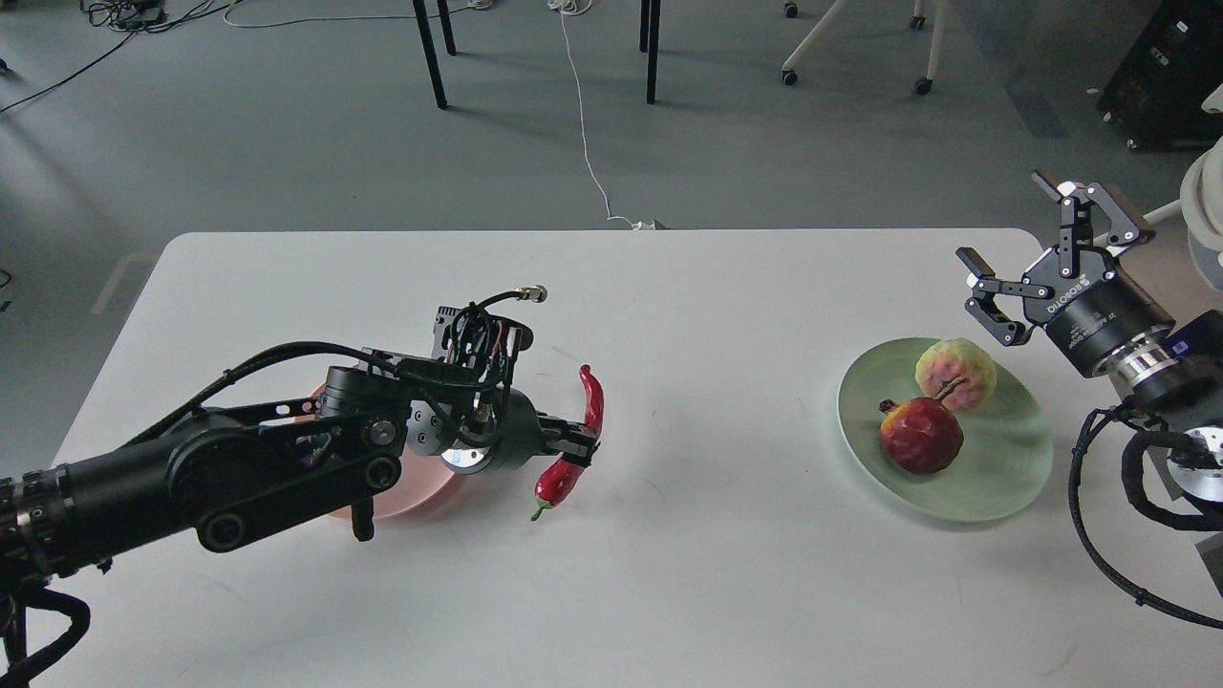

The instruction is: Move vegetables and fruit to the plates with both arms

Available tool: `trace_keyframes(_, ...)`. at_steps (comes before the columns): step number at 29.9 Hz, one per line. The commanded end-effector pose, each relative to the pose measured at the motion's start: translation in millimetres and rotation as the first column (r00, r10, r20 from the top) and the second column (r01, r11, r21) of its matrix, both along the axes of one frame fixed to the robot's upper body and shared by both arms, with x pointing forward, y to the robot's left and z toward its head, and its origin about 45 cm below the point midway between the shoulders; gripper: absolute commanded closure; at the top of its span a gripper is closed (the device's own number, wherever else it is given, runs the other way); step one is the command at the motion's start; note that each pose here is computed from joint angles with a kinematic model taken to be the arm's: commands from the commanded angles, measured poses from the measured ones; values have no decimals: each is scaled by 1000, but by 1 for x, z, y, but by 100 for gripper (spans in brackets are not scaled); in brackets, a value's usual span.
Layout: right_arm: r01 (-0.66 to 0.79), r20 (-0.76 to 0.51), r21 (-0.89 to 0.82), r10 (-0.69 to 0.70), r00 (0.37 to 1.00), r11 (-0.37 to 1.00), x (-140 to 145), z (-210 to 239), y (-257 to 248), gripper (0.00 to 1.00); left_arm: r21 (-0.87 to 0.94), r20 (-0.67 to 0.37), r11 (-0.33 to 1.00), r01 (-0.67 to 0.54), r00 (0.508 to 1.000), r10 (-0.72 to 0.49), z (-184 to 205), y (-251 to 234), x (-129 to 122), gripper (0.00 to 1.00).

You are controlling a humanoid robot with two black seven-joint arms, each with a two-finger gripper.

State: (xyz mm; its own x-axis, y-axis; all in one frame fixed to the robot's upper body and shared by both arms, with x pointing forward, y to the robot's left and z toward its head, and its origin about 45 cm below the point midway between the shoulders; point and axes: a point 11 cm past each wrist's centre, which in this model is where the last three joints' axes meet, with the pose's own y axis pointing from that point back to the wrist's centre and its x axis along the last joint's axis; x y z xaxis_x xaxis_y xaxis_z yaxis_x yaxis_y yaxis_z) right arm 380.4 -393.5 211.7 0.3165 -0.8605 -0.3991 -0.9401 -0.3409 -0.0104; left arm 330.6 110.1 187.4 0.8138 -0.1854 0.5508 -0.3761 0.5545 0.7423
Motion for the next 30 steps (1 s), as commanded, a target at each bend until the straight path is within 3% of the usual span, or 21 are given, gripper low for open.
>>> trace_keyframes(1,-1,1,1,1,1000,1000,1,0,1,2,-59,34,998,-1,999,3,28,-6,9,92)
trace_keyframes(5,0,0,0,0,1000,1000,0,0,0,2,-26,79,998,-65,995,67,41,35,24,92)
trace_keyframes(10,-1,-1,-1,1,1000,1000,0,0,0,2,31,83,993,-111,991,108,41,84,21,92)
trace_keyframes(21,-2,-1,1,2,1000,1000,0,-1,1,2,74,-19,977,-200,979,202,10,141,-2,85)
trace_keyframes(23,-2,-1,1,2,1000,1000,0,-1,1,2,67,-35,975,-214,976,216,11,146,-4,78)
trace_keyframes(25,-2,0,1,2,1000,1000,0,0,1,2,67,-38,973,-221,974,224,11,149,-4,64)
trace_keyframes(27,-3,-1,0,3,1000,1000,0,0,1,2,68,-38,972,-223,973,226,12,151,-4,39)
trace_keyframes(29,-3,1,-4,3,1000,1000,1,1,0,2,69,-32,971,-228,972,231,14,154,-3,0)
trace_keyframes(30,-3,5,-5,3,1000,1000,2,3,0,2,70,-26,970,-234,971,236,16,158,-2,0)
